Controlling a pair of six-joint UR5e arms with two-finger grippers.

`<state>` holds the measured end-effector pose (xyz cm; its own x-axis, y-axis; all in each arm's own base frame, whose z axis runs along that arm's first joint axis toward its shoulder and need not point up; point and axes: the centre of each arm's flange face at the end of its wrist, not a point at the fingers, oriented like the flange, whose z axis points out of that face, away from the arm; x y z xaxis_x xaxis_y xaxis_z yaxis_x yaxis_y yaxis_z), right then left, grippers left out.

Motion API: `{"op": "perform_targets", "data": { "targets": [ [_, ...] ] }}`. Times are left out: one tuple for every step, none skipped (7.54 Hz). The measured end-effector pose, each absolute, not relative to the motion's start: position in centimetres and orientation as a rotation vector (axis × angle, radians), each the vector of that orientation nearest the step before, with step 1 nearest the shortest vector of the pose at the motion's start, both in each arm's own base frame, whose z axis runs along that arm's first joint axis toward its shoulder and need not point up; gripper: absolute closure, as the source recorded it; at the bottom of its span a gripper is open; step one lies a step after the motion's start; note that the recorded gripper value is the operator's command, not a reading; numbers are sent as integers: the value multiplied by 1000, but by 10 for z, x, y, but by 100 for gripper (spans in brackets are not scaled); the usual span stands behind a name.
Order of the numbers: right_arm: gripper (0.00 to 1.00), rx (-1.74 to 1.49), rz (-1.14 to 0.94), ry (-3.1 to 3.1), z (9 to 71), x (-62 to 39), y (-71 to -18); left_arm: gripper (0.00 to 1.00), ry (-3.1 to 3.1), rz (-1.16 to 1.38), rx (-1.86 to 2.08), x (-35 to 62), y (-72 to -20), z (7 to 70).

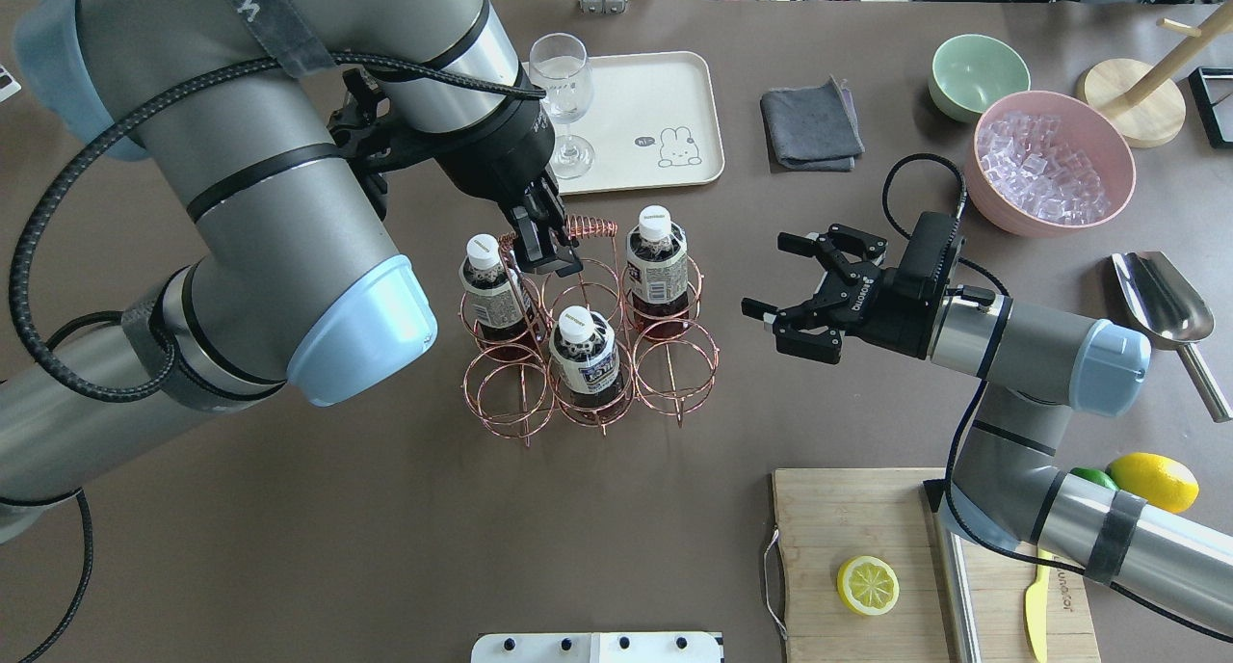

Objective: Take tea from basket to plate

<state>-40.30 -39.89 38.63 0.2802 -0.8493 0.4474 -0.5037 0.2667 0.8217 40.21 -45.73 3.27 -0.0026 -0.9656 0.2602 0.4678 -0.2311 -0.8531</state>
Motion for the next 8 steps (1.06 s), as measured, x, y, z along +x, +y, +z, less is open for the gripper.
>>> {"op": "perform_targets", "data": {
  "targets": [
    [1, 1377, -376, -1362, 372, -406, -401, 100, 661, -1536, -1044, 405, -455, 34],
    [1, 1369, -376, -1352, 358, -406, -401, 100, 655, -1533, -1044, 409, -453, 35],
    [1, 1369, -368, -1342, 348, -406, -403, 100, 652, -1532, -1043, 411, -452, 36],
    [1, 1377, -349, -1330, 338, -408, -406, 100, 651, -1533, -1042, 412, -452, 36],
    [1, 1380, -334, -1317, 325, -414, -412, 100, 649, -1533, -1042, 412, -452, 37],
    [1, 1379, -325, -1306, 314, -419, -416, 100, 648, -1533, -1042, 413, -452, 38],
    [1, 1377, -320, -1302, 307, -424, -417, 100, 647, -1533, -1041, 413, -452, 38],
    [1, 1376, -316, -1301, 303, -427, -416, 100, 646, -1534, -1040, 414, -452, 39]
  ]
}}
